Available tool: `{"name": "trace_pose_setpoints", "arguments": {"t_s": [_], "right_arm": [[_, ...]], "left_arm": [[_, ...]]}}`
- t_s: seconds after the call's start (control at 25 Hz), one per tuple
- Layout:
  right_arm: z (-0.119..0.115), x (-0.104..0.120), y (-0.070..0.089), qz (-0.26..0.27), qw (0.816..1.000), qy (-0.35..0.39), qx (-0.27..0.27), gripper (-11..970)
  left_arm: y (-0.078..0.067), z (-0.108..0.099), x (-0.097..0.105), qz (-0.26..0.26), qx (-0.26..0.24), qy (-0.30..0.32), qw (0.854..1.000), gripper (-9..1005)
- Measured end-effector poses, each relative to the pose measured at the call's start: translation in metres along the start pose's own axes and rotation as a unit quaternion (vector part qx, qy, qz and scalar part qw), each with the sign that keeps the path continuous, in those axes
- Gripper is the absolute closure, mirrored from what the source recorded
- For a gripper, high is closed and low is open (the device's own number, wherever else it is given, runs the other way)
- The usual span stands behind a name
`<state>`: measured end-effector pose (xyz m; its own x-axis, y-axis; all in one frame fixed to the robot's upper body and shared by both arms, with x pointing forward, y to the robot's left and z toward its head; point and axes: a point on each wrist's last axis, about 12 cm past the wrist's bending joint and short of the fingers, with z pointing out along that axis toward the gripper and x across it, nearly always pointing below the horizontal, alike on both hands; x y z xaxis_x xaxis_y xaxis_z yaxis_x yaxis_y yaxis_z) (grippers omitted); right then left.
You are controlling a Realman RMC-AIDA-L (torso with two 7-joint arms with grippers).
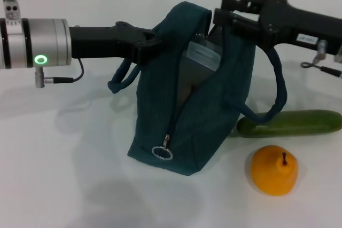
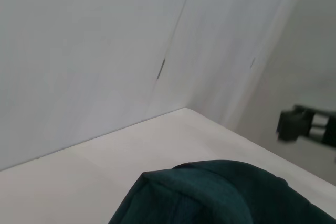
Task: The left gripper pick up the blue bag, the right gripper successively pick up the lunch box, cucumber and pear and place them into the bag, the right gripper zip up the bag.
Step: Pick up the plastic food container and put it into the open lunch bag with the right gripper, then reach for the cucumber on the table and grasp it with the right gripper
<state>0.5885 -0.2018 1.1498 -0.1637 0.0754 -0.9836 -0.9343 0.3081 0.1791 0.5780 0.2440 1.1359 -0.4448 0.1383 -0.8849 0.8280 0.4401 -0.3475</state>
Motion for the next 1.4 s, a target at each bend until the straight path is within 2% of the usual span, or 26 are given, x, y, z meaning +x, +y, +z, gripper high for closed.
{"name": "trace_pose_setpoints", "arguments": {"t_s": [0.16, 0.28, 0.4, 0.52, 0.6, 0.72, 0.76, 0.8, 0.92, 1.0, 1.28, 1.4], "right_arm": [[-0.025, -0.025, -0.006, -0.035, 0.999, 0.023, 0.010, 480], [-0.054, -0.045, -0.020, -0.026, 0.995, 0.087, 0.047, 458], [-0.085, -0.055, -0.031, -0.002, 0.987, 0.137, 0.081, 435], [-0.104, -0.057, -0.031, 0.032, 0.980, 0.172, 0.096, 413], [-0.107, -0.057, -0.029, 0.041, 0.972, 0.211, 0.096, 398], [-0.103, -0.058, -0.027, 0.045, 0.956, 0.278, 0.082, 291], [-0.099, -0.060, -0.026, 0.041, 0.944, 0.319, 0.076, 255], [-0.099, -0.060, -0.026, 0.041, 0.944, 0.319, 0.076, 212], [-0.094, -0.065, -0.024, 0.030, 0.925, 0.370, 0.078, 85], [-0.086, -0.068, -0.021, 0.022, 0.915, 0.396, 0.068, 86], [-0.053, -0.060, -0.015, -0.009, 0.862, 0.503, 0.062, 89], [-0.040, -0.057, -0.014, -0.021, 0.847, 0.528, 0.062, 92]], "left_arm": [[0.001, -0.001, 0.002, -0.003, -0.005, 0.000, 1.000, 956], [0.001, -0.001, 0.004, -0.004, -0.005, 0.002, 1.000, 956], [0.001, 0.002, 0.005, -0.003, -0.001, 0.003, 1.000, 956], [0.000, 0.008, 0.007, 0.003, 0.007, 0.001, 1.000, 956], [-0.001, 0.009, 0.007, 0.006, 0.006, -0.001, 1.000, 956], [0.000, 0.010, 0.008, 0.007, 0.004, -0.002, 1.000, 956], [0.000, 0.011, 0.008, 0.007, 0.005, -0.002, 1.000, 956], [-0.001, 0.013, 0.008, 0.006, 0.005, -0.002, 1.000, 956], [0.000, 0.019, 0.009, 0.007, 0.007, -0.002, 1.000, 956], [0.000, 0.022, 0.010, 0.006, 0.008, -0.004, 1.000, 956], [0.001, 0.026, 0.008, 0.003, 0.004, -0.019, 1.000, 956], [0.002, 0.025, 0.008, 0.001, 0.003, -0.024, 1.000, 956]]}}
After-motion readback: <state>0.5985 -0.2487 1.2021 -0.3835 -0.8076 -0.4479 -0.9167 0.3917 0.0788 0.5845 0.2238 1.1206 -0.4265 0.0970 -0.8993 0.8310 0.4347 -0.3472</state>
